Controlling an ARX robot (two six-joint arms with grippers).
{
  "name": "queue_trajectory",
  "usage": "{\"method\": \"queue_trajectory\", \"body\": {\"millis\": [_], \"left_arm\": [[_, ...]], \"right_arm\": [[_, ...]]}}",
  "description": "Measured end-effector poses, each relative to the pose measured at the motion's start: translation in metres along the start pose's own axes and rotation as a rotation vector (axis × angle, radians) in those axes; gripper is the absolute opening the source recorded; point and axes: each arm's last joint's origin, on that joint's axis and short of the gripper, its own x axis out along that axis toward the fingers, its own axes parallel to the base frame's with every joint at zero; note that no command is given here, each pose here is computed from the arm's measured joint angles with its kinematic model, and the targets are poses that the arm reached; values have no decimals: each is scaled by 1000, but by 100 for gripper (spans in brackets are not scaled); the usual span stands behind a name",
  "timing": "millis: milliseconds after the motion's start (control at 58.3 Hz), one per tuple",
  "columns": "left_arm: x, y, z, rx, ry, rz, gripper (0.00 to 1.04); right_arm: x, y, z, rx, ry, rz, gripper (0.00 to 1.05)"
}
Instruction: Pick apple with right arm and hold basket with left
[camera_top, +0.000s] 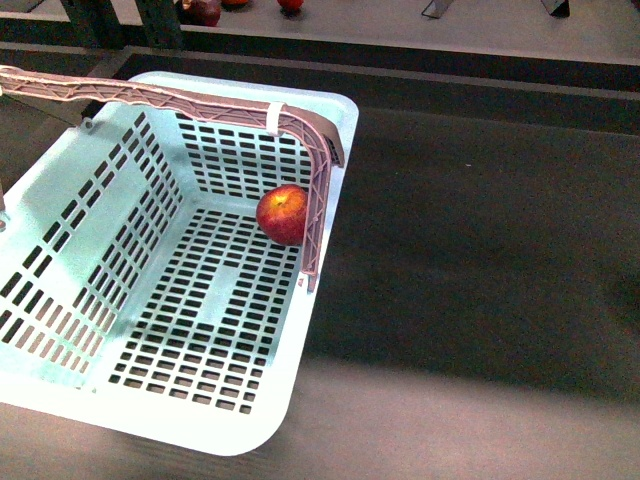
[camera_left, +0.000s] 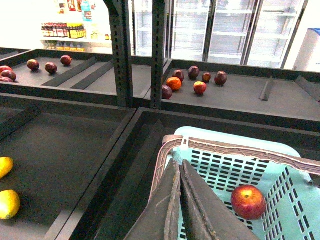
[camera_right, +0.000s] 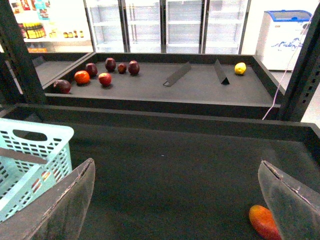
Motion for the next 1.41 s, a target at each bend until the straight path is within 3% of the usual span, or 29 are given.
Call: {"method": "queue_trajectory", "body": {"millis": [1235,1406], "left_arm": [[-22,0,-3,0,5,0,3],[-22,0,-3,0,5,0,33]], "right_arm": [[0,0,0,0,0,0,96],[0,0,0,0,0,0,96]]}}
